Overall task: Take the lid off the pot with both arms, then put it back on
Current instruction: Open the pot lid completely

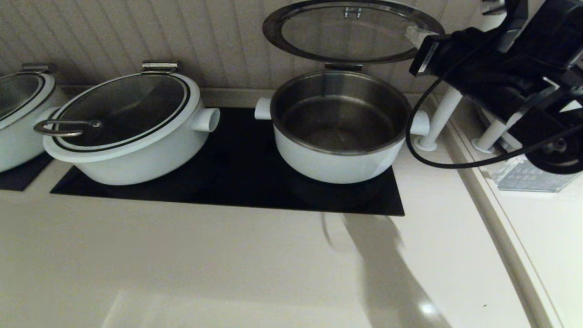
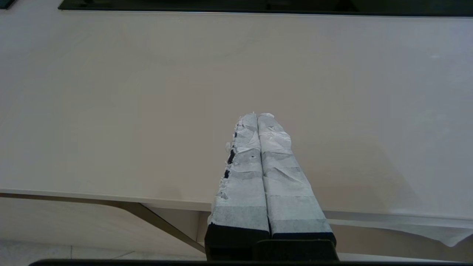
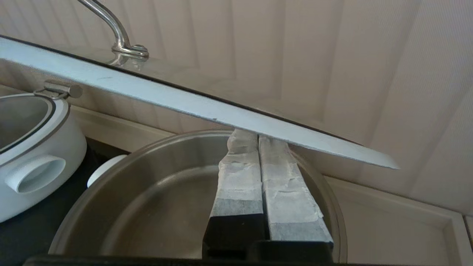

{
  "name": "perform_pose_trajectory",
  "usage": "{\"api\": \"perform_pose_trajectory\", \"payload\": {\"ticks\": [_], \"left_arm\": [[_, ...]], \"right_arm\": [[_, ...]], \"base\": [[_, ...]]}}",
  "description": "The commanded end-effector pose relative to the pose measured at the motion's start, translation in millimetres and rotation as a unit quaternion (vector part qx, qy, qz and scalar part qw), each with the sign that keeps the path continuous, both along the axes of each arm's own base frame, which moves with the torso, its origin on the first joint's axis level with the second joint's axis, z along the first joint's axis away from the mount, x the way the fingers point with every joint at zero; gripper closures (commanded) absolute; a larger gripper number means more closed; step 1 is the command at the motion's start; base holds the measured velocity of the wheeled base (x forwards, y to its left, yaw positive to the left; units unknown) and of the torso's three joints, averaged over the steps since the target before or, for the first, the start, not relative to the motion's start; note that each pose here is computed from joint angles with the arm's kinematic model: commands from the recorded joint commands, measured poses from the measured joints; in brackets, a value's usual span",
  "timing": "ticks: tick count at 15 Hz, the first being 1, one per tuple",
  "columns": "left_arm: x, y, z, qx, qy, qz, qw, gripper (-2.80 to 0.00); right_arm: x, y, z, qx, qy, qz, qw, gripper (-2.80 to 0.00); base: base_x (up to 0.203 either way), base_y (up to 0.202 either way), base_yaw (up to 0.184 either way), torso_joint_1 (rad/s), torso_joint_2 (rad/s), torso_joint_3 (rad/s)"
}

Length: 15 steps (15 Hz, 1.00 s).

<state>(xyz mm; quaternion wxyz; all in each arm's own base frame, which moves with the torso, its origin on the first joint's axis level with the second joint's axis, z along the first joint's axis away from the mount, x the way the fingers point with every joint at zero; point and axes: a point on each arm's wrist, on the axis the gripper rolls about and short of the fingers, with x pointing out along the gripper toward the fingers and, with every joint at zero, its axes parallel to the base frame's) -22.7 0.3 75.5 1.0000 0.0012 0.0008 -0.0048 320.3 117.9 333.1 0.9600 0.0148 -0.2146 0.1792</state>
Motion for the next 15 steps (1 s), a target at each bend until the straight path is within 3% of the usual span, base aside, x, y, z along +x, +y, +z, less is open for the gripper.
{"api": "perform_pose_trajectory", "payload": {"ticks": [1,15], "left_arm": [[-0.1,0.0,0.0,0.0,-0.001,0.0,1.0,0.0],[-0.1,0.0,0.0,0.0,-0.001,0.0,1.0,0.0]], "right_arm": [[-1.5,-0.3,3.5,0.002,-0.009,0.001,1.0,0.0],[-7.8,-2.5,17.2,0.003,-0.042,-0.001,0.999,0.0]], "base": [[0.0,0.0,0.0,0.0,0.0,0.0],[0.0,0.0,0.0,0.0,0.0,0.0]]}}
